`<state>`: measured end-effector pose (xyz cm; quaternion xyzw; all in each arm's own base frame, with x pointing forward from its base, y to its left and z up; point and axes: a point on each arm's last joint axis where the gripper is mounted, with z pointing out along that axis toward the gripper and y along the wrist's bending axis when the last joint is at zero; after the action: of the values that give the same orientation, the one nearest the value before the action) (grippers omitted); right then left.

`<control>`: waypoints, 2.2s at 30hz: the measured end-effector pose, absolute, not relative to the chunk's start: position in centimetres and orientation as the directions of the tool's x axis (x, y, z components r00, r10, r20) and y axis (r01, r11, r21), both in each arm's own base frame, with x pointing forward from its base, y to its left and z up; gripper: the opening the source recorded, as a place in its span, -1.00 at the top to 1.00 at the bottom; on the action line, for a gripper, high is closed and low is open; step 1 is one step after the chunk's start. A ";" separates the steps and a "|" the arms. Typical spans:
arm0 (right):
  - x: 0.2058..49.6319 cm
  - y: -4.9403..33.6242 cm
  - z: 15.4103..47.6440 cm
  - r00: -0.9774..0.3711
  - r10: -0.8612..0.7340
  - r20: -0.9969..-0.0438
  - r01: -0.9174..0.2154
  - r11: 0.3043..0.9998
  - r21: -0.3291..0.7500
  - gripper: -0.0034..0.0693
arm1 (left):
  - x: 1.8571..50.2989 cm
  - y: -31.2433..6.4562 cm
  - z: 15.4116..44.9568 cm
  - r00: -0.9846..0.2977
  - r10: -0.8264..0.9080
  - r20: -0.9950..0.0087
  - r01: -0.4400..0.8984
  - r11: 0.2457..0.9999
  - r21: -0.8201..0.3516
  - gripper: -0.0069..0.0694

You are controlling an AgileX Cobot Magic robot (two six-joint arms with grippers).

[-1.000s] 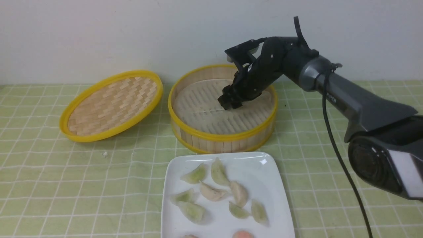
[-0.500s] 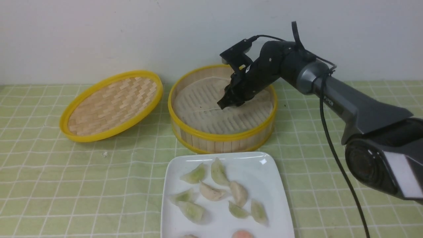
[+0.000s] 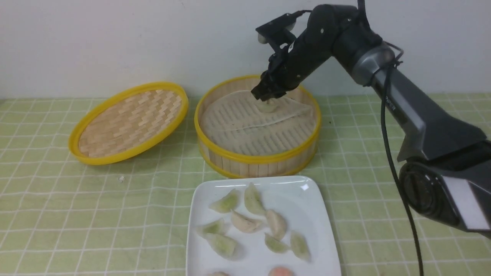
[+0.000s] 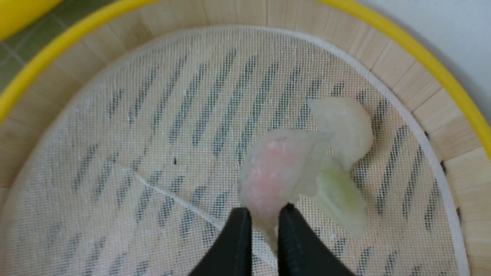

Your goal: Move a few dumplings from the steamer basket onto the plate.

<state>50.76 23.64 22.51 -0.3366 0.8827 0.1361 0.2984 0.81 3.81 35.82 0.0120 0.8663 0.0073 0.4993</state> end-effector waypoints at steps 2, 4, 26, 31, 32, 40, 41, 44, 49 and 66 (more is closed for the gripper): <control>50.6 23.6 23.1 -0.611 -0.491 -0.621 -0.662 0.747 0.060 0.74 | 0.8 3.9 35.8 -0.500 0.030 -0.866 0.010 1.000 0.028 0.84; 50.3 23.5 23.6 -0.622 -0.481 -0.618 -0.653 0.755 0.070 0.74 | 0.8 3.9 35.8 -0.498 0.031 -0.866 0.007 0.999 0.031 0.84; 32.9 21.2 23.4 -0.744 -0.640 -0.195 -0.668 0.700 0.253 0.74 | 0.9 4.5 36.1 -0.475 0.054 -0.878 -0.042 0.996 0.085 0.84; 33.7 21.0 20.6 -0.819 -0.543 -0.187 -0.573 0.793 0.208 0.74 | 0.9 4.6 36.1 -0.472 0.058 -0.880 -0.050 0.994 0.092 0.84; 34.2 21.1 20.1 -0.838 -0.505 -0.206 -0.541 0.818 0.195 0.72 | 0.9 4.6 36.1 -0.471 0.059 -0.880 -0.052 0.994 0.094 0.84; 34.6 21.2 19.5 -0.862 -0.461 -0.209 -0.499 0.845 0.193 0.19 | 0.9 4.6 36.1 -0.471 0.059 -0.880 -0.052 0.994 0.095 0.84; 34.5 21.1 19.5 -0.863 -0.464 -0.201 -0.499 0.845 0.194 0.06 | 0.9 4.6 36.1 -0.471 0.059 -0.880 -0.052 0.994 0.095 0.84; 34.3 21.1 19.8 -0.864 -0.478 -0.160 -0.502 0.841 0.201 -0.20 | 0.9 4.6 36.2 -0.470 0.059 -0.880 -0.053 0.994 0.095 0.84; 34.0 21.0 24.1 -0.845 -0.496 -0.199 -0.531 0.824 0.200 -0.02 | 1.1 4.5 36.4 -0.439 0.032 -0.898 -0.054 0.997 0.062 0.84; 16.3 9.6 46.5 -0.458 -0.181 -0.870 -0.498 0.863 0.083 0.94 | 1.9 2.4 39.9 -0.073 -0.093 -0.993 0.149 0.983 -0.103 0.84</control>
<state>16.26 9.58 46.51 -0.2027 0.8377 0.1656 0.4794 1.91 2.39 39.85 0.0193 0.7270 -0.0888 0.6806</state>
